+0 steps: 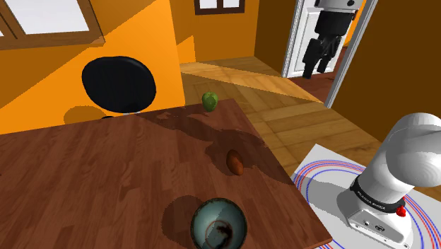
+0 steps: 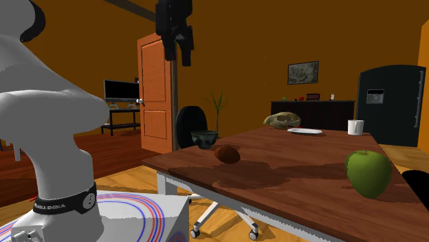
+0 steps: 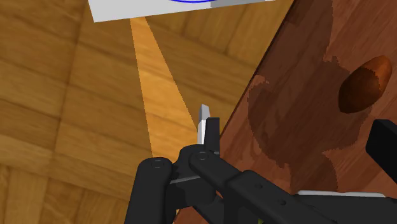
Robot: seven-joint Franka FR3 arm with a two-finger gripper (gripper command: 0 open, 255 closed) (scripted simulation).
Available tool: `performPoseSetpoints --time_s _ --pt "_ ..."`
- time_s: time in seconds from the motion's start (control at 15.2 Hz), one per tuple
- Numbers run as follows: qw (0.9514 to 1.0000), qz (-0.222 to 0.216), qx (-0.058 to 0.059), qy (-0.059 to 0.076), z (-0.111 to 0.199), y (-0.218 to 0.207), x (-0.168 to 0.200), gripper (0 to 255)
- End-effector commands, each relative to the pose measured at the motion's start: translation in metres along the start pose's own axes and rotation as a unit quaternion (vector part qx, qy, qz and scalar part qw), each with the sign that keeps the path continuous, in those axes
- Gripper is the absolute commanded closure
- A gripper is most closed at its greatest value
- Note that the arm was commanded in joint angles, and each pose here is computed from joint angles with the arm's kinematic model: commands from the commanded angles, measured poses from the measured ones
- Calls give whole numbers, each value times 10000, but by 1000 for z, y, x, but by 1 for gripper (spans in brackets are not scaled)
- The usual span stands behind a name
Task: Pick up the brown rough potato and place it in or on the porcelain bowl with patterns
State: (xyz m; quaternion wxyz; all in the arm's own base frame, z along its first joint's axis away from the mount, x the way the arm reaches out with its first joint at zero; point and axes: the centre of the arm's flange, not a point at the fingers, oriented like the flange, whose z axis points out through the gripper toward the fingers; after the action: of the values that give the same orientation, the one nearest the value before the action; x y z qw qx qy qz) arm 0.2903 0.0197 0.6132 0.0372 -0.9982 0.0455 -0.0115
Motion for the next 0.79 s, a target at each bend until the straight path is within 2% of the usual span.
performPoseSetpoints --time_s 0.0,0.73 --pt "10000 0 0 0 0 0 0 0" --pt "9999 -156 35 -11 110 -86 37 0"
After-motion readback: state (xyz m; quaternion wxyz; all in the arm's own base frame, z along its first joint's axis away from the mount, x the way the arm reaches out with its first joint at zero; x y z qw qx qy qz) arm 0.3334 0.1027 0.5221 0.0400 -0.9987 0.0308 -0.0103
